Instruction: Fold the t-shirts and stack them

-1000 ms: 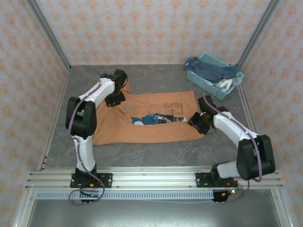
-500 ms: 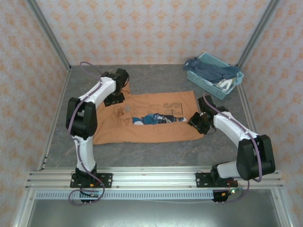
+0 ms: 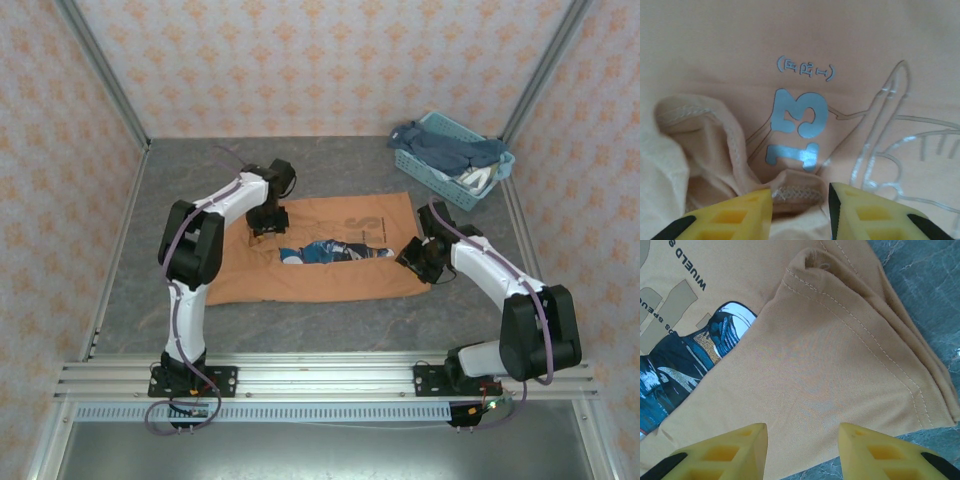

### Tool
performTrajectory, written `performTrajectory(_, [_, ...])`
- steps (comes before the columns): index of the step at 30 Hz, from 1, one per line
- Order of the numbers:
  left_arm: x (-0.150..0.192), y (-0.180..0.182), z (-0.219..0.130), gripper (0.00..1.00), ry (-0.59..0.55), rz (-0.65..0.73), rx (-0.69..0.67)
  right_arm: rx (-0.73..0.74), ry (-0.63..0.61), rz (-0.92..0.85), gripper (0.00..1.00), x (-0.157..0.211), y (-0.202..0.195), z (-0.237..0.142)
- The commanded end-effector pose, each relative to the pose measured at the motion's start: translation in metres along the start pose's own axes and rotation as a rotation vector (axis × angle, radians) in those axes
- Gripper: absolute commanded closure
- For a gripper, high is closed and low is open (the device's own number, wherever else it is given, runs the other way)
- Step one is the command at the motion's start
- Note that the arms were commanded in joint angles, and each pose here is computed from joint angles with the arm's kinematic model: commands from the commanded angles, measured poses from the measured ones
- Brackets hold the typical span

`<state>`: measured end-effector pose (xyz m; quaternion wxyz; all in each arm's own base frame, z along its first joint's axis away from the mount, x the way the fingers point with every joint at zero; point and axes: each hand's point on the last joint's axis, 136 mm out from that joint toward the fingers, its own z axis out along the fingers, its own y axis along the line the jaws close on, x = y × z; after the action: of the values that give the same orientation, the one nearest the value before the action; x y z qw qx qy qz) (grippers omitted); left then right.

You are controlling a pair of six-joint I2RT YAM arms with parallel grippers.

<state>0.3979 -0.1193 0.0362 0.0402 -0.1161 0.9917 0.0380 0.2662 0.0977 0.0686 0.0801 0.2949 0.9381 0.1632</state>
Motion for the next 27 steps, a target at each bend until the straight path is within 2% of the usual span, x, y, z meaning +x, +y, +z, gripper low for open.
performTrajectory(1, [-0.002, -0.002, -0.007, 0.61, -0.007, 0.103, 0.015, 0.003, -0.008, -0.001, 0.58, 0.003, -0.004, -0.001])
performTrajectory(5, [0.003, -0.004, -0.003, 0.61, 0.007, 0.118, 0.028, 0.002, -0.007, 0.004, 0.58, 0.003, -0.003, 0.000])
performTrajectory(10, [0.006, -0.012, -0.008, 0.68, 0.005, 0.112, 0.076, -0.002, -0.007, -0.001, 0.58, 0.001, 0.000, 0.000])
performTrajectory(21, [0.017, -0.017, -0.015, 0.72, 0.021, 0.117, 0.082, 0.000, -0.004, -0.001, 0.58, 0.002, -0.001, 0.001])
performTrajectory(27, [0.021, -0.017, -0.014, 0.79, 0.024, 0.131, 0.057, -0.001, -0.002, 0.000, 0.58, 0.002, -0.001, 0.002])
